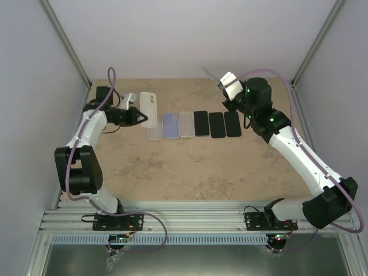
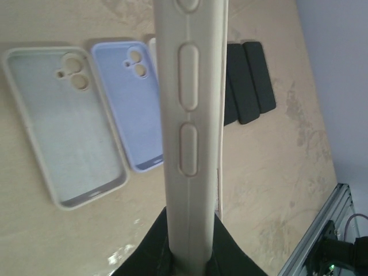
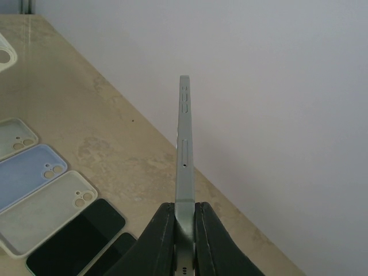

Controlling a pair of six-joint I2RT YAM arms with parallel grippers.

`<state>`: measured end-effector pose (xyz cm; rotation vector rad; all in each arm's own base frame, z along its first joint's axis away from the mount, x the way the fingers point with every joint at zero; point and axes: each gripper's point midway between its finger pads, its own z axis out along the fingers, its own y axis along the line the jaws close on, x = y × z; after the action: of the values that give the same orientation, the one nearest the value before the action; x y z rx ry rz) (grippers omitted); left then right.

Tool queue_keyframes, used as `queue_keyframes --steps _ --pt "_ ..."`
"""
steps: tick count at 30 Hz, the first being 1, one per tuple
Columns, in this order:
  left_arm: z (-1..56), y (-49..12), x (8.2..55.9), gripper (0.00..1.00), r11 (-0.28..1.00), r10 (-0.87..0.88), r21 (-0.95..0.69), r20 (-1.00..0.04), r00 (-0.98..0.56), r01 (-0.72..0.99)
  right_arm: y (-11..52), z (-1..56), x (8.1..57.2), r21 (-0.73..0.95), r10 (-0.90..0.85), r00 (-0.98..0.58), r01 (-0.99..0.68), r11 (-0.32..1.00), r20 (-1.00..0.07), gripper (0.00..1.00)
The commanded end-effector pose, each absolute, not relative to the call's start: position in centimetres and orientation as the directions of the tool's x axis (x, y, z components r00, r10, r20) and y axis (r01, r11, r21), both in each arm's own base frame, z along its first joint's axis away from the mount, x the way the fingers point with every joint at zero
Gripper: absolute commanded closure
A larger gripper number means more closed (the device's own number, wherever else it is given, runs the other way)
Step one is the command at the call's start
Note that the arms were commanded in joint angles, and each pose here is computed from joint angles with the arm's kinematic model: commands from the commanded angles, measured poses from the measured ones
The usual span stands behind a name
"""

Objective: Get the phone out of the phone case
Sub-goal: Place the phone case at the center of the board.

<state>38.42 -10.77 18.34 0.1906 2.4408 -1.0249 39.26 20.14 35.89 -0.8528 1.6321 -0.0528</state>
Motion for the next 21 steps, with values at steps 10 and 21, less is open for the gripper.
queue_keyframes --steps 10,21 --pt "12.6 -3.8 38.2 1.00 0.758 0.007 -0.607 -0.357 -0.934 0.238 19.7 37.6 39.1 -0.465 -0.504 0.048 -0.470 0.750 -0.862 0.99" --pt "8.9 -1.8 39.8 1.00 0.750 0.032 -0.629 -0.271 -0.962 0.202 19.7 37.0 39.2 -0.472 -0.516 0.041 -0.474 0.744 -0.856 1.00"
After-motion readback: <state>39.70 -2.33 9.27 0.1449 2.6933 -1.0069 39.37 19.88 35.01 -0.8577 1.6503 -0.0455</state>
